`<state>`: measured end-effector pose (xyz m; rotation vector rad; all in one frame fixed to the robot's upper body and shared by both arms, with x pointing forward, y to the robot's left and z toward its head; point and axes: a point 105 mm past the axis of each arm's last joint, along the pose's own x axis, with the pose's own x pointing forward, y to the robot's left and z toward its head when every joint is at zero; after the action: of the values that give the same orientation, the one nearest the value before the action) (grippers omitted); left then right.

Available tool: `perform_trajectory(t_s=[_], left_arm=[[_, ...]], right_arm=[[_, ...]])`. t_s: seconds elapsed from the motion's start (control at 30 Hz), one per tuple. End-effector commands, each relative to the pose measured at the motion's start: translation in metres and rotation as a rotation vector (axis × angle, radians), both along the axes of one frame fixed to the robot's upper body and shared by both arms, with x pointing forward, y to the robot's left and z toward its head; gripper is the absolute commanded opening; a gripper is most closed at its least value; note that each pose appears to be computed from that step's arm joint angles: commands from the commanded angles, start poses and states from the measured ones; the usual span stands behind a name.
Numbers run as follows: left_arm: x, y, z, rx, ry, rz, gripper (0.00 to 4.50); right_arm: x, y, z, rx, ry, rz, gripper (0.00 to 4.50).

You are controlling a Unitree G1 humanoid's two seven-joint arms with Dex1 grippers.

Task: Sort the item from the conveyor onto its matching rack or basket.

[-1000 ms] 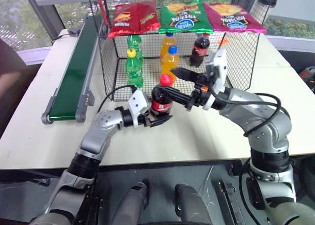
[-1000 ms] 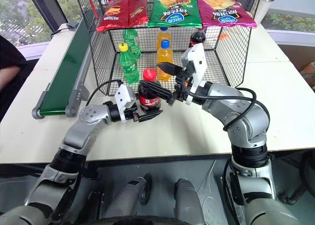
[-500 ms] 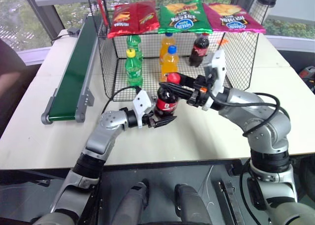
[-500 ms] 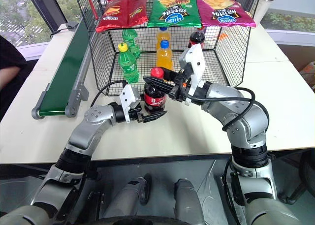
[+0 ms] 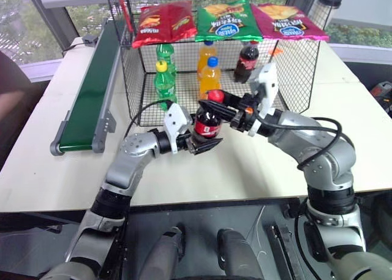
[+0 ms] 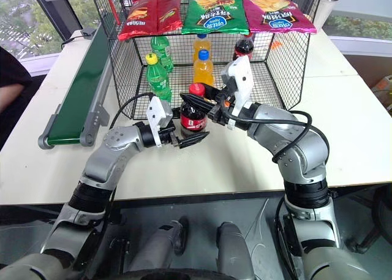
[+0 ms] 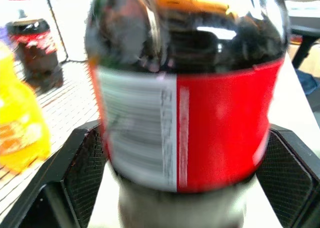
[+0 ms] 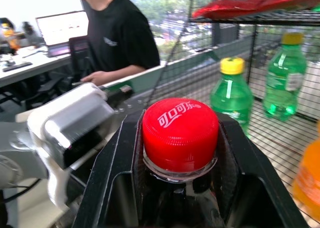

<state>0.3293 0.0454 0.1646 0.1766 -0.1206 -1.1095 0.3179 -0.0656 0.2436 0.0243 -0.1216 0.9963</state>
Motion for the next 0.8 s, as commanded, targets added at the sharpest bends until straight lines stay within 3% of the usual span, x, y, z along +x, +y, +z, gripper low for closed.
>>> perform_trajectory(t_s=[0.03,0.3,0.53,0.8], left_arm=[[-0.008,0.015,0.003,-0.009,0.018,0.022,4.43],[-0.032,0.044,-0.018,0.055,0.108,0.051,4.43],[-0.003,0.057,-0.005,-0.103,0.053,0.366,4.43],[-0.005,0.047,-0.004,-0.127,0.047,0.398,4.43]], right_arm=[[0.008,-0.011,0.028,0.060,-0.095,-0.083,1.18],[0.050,-0.051,0.039,0.066,-0.136,-0.359,1.18],[0.089,-0.091,0.050,0.100,-0.181,-0.619,1.18],[0.115,-0.114,0.037,0.094,-0.177,-0.740,1.18]])
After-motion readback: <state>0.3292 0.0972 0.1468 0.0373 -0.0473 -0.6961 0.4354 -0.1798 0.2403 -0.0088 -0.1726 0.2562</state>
